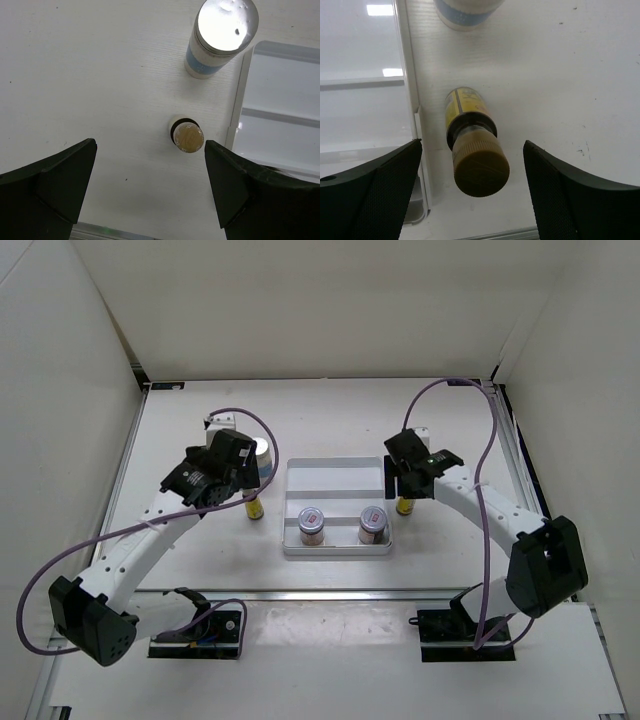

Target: Organize the condiment bottles

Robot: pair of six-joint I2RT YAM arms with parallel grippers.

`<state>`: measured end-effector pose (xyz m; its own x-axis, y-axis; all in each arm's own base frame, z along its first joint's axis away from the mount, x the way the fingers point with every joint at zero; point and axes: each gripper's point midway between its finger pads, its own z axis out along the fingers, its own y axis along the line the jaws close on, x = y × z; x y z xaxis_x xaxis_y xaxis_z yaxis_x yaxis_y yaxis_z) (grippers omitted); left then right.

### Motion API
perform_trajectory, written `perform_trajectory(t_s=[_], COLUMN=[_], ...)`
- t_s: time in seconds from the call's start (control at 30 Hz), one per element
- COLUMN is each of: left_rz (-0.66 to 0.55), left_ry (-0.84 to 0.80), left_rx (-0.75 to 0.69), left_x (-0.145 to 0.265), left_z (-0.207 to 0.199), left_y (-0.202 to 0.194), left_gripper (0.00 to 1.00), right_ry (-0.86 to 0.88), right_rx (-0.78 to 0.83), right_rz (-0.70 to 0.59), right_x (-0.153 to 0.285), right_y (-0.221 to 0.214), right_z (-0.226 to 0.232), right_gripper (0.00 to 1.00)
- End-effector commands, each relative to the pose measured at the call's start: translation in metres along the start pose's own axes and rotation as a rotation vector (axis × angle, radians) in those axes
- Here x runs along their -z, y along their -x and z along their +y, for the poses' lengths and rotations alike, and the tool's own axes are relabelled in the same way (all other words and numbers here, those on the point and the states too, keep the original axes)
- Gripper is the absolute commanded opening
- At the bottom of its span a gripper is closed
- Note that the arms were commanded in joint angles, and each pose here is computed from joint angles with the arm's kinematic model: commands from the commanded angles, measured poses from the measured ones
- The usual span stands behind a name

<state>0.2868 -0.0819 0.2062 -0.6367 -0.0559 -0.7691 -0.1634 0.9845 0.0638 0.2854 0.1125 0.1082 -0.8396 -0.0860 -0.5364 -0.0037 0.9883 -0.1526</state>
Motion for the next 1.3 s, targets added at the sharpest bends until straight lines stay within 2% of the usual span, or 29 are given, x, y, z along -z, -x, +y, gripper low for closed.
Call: perform_trajectory(t_s=[0.0,0.03,0.27,0.37,0.4,0.5,0.53,0.6,0.73,0.97,1.07,1.27], left_rz=[-0.015,-0.005,0.01,0.014,0.014,0.007,0.011,0.01,0.011,0.02,0.023,0.02], left_ry=[-0.035,-0.031,-0.041,-0.042,-0.035,-0.03,-0.039,-0.039,-0.032,-0.028,-0.016,-0.001], left_rx=[0.026,0.02,0.03,0.025,0.031,0.033,0.033,0.024,0.029,0.024,0.02,0.026], left_x=[0.004,0.002,0.0,0.0,-0.001,0.0,0.0,0.0,-0.001,-0.005,-0.006,-0.009], left_z=[0.003,0.004,0.006,0.009,0.011,0.016,0.015,0.015,0.018,0.017,0.019,0.022], left_y=[0.003,-0.001,-0.009,-0.011,-0.01,-0.01,-0.011,-0.011,-0.01,-0.014,-0.017,-0.017], left_gripper=[1.0,1.0,1.0,1.0,1.0,1.0,1.0,1.0,1.0,1.0,1.0,1.0], right_ry=[0.009,0.01,-0.003,-0.004,-0.004,-0.004,0.0,0.002,0.034,0.262,0.296,0.302], right_rx=[-0.041,-0.042,-0.041,-0.032,-0.032,-0.043,-0.048,-0.042,-0.033,0.017,0.037,0.073], right_rz=[-0.101,-0.103,-0.083,-0.083,-0.083,-0.111,-0.12,-0.154,-0.242,-0.248,-0.248,-0.197], right_x=[0.009,0.008,0.001,0.001,0.001,0.009,0.012,0.028,0.064,0.099,0.101,0.072], right_y=[0.035,0.038,0.037,0.037,0.037,0.048,0.049,0.061,0.084,0.084,0.079,0.068], right_z=[0.002,0.004,0.003,0.003,0.003,0.001,0.001,-0.004,-0.007,0.033,0.047,0.069], right_gripper=[0.85,0.85,0.58,0.38,0.28,0.15,0.07,0.0,0.0,0.0,0.0,0.0])
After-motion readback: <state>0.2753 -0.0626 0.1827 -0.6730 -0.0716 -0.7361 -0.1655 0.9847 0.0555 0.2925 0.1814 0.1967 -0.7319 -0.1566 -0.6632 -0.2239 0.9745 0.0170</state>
